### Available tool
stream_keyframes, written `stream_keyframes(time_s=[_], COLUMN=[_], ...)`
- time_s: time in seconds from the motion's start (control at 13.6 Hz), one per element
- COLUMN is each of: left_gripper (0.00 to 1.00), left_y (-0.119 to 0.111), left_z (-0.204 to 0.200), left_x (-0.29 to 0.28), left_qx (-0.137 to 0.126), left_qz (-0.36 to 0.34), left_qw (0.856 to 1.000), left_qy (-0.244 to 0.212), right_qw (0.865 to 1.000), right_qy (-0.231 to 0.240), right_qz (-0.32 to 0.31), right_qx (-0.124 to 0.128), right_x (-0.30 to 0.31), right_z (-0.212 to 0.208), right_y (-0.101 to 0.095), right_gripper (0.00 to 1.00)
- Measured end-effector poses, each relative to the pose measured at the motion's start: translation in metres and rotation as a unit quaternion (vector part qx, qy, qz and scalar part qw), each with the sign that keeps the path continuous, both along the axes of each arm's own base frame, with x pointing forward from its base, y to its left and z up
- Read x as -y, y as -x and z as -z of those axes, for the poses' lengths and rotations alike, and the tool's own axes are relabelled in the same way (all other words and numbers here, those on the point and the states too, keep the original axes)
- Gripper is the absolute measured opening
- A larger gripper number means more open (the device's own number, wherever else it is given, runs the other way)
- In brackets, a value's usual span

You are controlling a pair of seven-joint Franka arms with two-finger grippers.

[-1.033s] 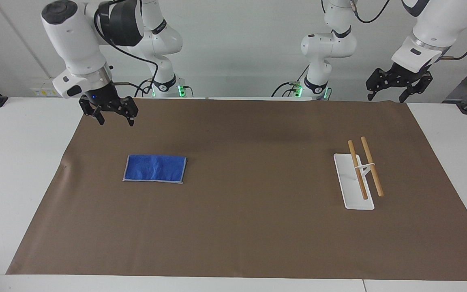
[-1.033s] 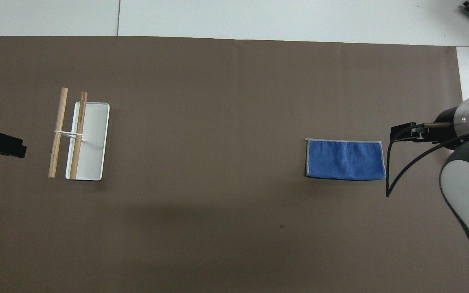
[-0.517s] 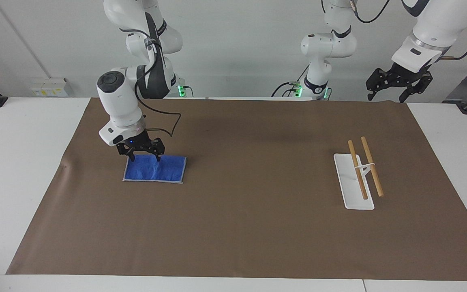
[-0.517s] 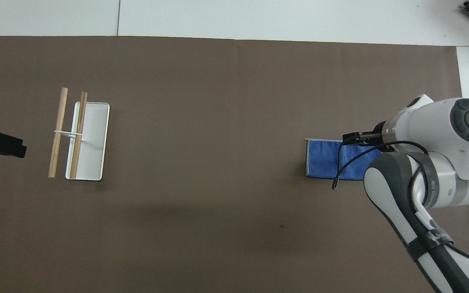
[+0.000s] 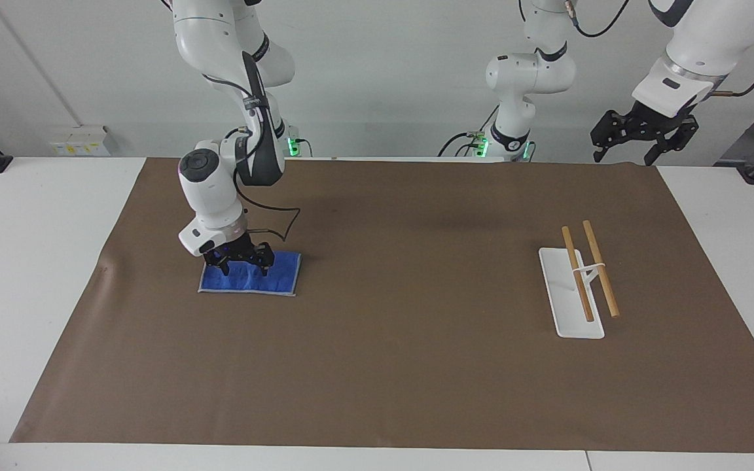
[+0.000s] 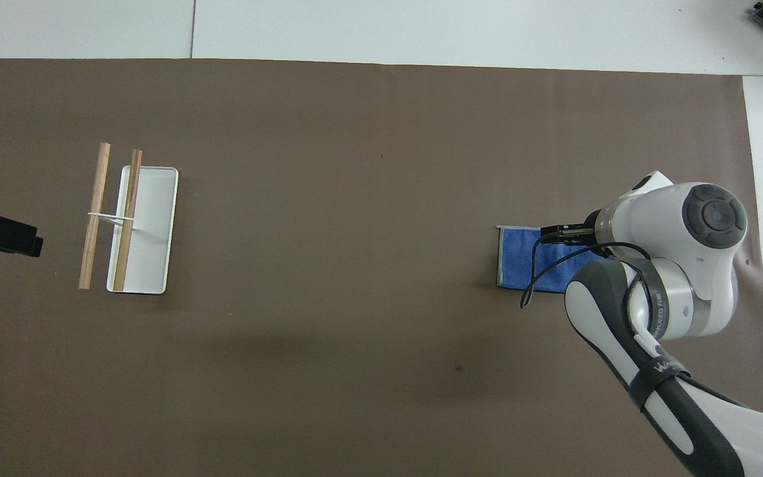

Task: Right arm passes towel to left arm to hang
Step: 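Reach the right gripper down to the blue towel's nearer edge, then close the right gripper on the blue towel's edge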

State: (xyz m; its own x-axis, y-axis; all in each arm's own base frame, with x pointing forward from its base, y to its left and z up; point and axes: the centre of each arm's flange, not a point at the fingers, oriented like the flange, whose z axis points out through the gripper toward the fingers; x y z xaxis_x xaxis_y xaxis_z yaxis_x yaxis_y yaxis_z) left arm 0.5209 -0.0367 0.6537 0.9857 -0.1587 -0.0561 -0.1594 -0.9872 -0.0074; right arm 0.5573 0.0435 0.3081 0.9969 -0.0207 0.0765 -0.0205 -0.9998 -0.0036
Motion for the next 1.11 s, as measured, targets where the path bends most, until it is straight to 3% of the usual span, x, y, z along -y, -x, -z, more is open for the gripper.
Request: stream_keyframes(time_s=[0.44, 0.66, 1.11], left_gripper=[1.00, 1.00, 1.00], left_y=[0.000, 0.000, 0.000], left_z=[0.000, 0.000, 0.000], left_x=[0.000, 0.000, 0.000], left_qx=[0.000, 0.000, 0.000], left_qz=[0.000, 0.000, 0.000], left_qw=[1.000, 1.000, 1.000], left_qy=[0.000, 0.000, 0.000], right_qw=[1.000, 1.000, 1.000], right_qy=[0.001, 0.000, 0.001], right_qz=[0.001, 0.002, 0.002], right_qx=[-0.009, 0.002, 0.001], right_x=[0.000, 0.001, 0.001], right_z=[0.012, 0.018, 0.022], right_y=[0.004, 0.006, 0.009], right_gripper=[1.00, 1.00, 0.96])
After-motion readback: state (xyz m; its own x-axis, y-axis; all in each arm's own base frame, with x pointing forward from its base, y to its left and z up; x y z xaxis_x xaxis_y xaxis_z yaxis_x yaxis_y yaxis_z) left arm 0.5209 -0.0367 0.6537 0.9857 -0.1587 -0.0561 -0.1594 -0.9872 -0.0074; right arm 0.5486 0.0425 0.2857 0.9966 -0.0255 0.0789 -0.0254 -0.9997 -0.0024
